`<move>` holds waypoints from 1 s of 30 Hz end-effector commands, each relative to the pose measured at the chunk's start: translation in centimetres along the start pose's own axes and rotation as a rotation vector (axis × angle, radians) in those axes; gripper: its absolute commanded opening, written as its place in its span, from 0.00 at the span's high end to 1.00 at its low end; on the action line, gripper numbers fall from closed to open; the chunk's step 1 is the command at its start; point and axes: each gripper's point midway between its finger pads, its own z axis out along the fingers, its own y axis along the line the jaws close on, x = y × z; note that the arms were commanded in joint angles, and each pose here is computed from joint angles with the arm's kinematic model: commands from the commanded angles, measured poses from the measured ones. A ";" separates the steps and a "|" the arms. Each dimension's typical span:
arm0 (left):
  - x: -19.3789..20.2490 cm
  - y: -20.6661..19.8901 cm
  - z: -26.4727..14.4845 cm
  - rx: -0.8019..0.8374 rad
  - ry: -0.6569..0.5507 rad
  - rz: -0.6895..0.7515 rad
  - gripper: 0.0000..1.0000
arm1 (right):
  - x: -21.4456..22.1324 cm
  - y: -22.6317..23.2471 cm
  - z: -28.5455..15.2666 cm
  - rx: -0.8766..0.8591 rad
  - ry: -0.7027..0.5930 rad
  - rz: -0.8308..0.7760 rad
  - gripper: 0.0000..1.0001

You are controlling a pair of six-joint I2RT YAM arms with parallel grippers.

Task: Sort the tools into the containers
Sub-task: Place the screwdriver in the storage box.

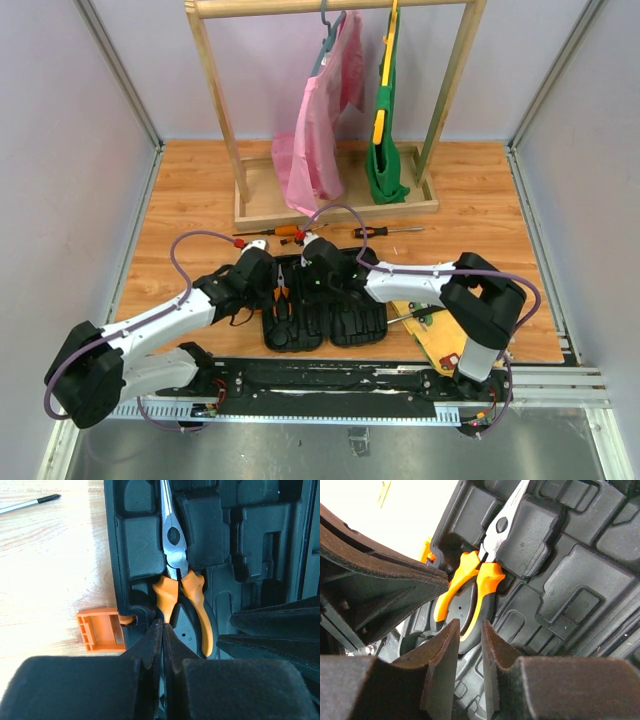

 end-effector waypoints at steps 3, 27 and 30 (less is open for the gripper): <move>-0.2 -0.4 0.0 -0.014 0.009 0.003 0.95 | -0.3 -0.2 0.9 0.008 0.012 0.013 0.74; 1.0 0.0 1.1 -0.055 0.052 0.008 0.95 | 2.8 -4.1 1.1 0.232 0.164 -0.005 0.93; 0.9 0.0 1.0 -0.054 0.047 0.008 0.95 | 1.6 -3.9 0.3 0.240 0.107 -0.014 0.88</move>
